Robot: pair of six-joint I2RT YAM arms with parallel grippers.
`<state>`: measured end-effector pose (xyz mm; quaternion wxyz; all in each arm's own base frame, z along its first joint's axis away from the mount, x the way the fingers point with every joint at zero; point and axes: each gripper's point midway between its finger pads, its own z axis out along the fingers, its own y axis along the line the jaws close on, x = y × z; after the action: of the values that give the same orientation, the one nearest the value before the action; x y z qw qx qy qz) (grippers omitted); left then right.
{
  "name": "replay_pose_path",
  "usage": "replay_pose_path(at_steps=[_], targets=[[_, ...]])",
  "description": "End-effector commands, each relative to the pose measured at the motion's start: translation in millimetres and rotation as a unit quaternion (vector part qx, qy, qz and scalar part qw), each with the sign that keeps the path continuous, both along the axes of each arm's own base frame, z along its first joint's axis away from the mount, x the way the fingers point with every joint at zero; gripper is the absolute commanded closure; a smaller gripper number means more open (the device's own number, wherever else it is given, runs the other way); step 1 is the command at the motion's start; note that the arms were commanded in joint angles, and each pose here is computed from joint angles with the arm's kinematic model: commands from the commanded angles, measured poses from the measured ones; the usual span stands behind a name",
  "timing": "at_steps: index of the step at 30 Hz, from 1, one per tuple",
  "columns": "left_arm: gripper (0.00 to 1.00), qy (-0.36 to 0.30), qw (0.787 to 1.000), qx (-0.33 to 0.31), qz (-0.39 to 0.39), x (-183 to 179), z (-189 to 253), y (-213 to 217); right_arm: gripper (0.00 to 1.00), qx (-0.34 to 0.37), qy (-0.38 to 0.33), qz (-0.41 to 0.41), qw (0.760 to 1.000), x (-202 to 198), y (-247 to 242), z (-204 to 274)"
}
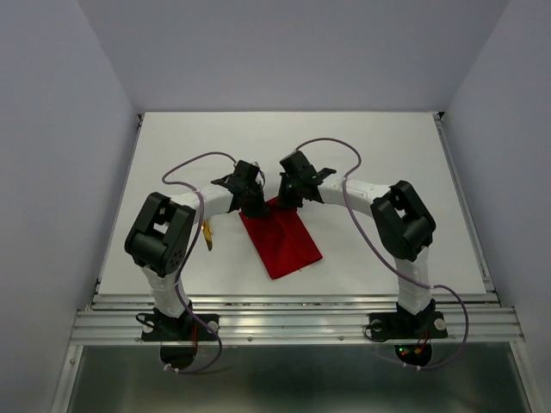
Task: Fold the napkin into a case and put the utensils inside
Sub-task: Fold the lower triangle-folded napkin at the center of the board, then smooth out the 2/3-rectangle-folded napkin at the center of the board.
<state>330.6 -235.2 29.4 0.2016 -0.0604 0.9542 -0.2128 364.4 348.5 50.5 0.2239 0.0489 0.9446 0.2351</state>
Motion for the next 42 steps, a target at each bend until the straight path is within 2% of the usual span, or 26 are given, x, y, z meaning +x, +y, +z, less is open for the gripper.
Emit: replay_pose_path(at_steps=[1,4,29,31,36,42], targets=[[0.98,-0.014,1.0,-0.002,-0.009,10,1,-1,0.9,0.028,-0.029,0.001,0.999,17,22,16],[1.0,-0.009,1.0,0.001,-0.011,8,-4,0,0.91,0.027,-0.025,-0.002,0.999,17,22,12],[1.0,0.001,1.0,0.004,-0.03,-1,-19,3,0.9,0.006,-0.016,-0.039,0.999,32,22,-16],[1.0,0.0,1.0,0.004,-0.03,0,-18,4,0.88,0.008,-0.016,-0.036,0.999,31,22,-14],[1.0,-0.005,1.0,0.001,-0.029,3,-13,4,0.73,0.012,-0.027,-0.026,0.999,28,21,0],[1.0,-0.011,1.0,0.0,-0.029,6,-7,4,0.61,0.02,-0.045,-0.019,0.999,26,18,23]])
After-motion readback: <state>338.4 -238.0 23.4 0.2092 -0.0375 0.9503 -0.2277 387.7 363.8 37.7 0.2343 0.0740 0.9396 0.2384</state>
